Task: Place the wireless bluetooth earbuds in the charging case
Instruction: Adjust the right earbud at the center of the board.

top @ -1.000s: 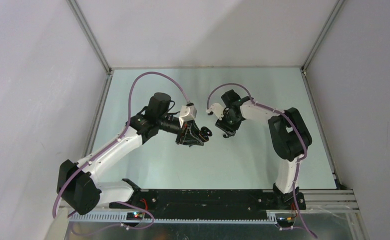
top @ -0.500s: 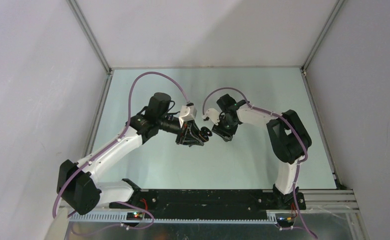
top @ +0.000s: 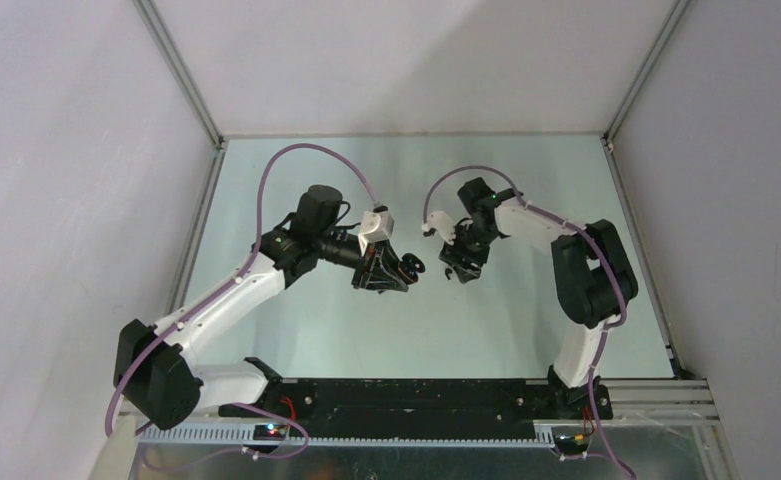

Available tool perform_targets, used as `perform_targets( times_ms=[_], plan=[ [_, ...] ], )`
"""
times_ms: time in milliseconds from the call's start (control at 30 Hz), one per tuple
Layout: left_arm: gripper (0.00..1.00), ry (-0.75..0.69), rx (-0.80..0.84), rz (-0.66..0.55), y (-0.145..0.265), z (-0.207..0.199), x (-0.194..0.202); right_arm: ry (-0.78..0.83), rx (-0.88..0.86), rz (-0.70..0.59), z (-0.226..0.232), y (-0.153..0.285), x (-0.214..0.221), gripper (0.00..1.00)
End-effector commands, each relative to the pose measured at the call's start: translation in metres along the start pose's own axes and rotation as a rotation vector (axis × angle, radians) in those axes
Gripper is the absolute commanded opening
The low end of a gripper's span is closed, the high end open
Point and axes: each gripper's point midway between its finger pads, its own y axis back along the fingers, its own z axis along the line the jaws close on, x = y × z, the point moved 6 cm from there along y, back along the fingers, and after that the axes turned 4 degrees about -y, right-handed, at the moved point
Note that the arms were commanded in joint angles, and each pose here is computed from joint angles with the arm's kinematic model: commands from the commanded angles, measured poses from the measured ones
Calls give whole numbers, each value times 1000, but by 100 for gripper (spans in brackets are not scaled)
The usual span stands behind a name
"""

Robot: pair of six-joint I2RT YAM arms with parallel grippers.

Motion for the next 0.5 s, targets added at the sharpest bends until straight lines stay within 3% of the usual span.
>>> perform_targets(
  times_ms=[0, 267, 467],
  plan=[
    [0, -76, 15, -41, 4, -3, -22, 163, -77, -134, -8, 31, -17, 63],
    [0, -68, 11, -31, 3, -1, -19, 370, -133, -249, -23, 25, -32, 61],
    [0, -66, 12, -23, 2, 1, -17, 442, -280, -292, -24, 22, -43, 62]
  ],
)
